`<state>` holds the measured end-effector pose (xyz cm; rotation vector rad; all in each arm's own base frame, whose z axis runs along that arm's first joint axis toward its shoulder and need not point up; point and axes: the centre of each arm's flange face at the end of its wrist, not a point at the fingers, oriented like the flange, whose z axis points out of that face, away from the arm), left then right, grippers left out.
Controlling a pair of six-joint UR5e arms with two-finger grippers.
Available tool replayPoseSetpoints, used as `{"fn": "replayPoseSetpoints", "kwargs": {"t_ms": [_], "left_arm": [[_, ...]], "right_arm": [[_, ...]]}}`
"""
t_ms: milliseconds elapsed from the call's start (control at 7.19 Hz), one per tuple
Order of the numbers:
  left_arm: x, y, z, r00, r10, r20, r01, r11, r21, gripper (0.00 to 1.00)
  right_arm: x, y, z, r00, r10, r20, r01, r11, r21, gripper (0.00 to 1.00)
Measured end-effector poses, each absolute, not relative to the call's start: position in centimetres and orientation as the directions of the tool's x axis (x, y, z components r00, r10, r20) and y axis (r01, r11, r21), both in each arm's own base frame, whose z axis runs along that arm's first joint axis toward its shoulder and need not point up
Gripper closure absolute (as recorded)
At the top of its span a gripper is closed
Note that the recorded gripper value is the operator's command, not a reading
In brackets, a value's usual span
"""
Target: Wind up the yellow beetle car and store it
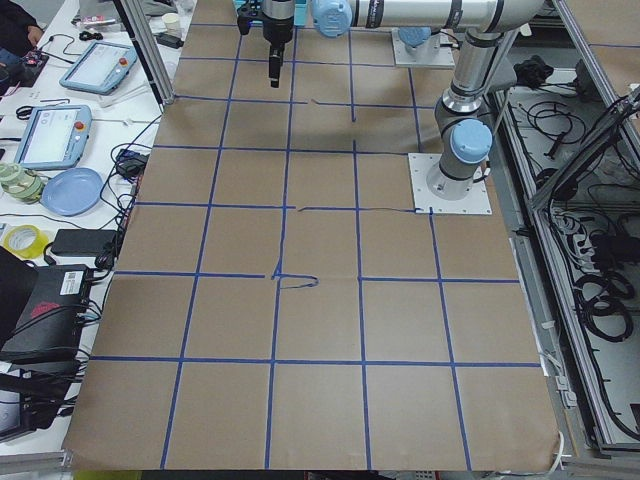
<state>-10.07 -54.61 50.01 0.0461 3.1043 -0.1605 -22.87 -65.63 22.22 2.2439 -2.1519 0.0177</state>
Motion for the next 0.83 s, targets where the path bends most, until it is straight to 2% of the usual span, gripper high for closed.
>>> {"fn": "replayPoseSetpoints", "kwargs": {"t_ms": [278,417,695,834], "left_arm": [[-9.9,-54.7,50.1,-0.999,0.029,-0.036,0.033,0.994,-0.108,0.00],[-9.8,-54.7,50.2,-0.998,0.039,-0.038,0.043,0.993,-0.109,0.00],[-9.8,-54.8,50.3,-0.997,0.061,-0.042,0.065,0.991,-0.116,0.00],[-9.8,-54.8,50.3,-0.997,0.064,-0.042,0.068,0.991,-0.119,0.00]], "right_arm": [[-22.9,-65.9,24.9,-0.024,-0.997,0.074,-0.999,0.027,0.032,0.00],[-22.3,-65.6,28.0,-0.110,-0.989,0.099,-0.994,0.112,0.017,0.00],[-17.7,-65.0,34.4,-0.334,-0.933,0.134,-0.941,0.322,-0.105,0.00],[-13.6,-65.2,36.7,-0.402,-0.904,0.144,-0.913,0.384,-0.138,0.00]]}}
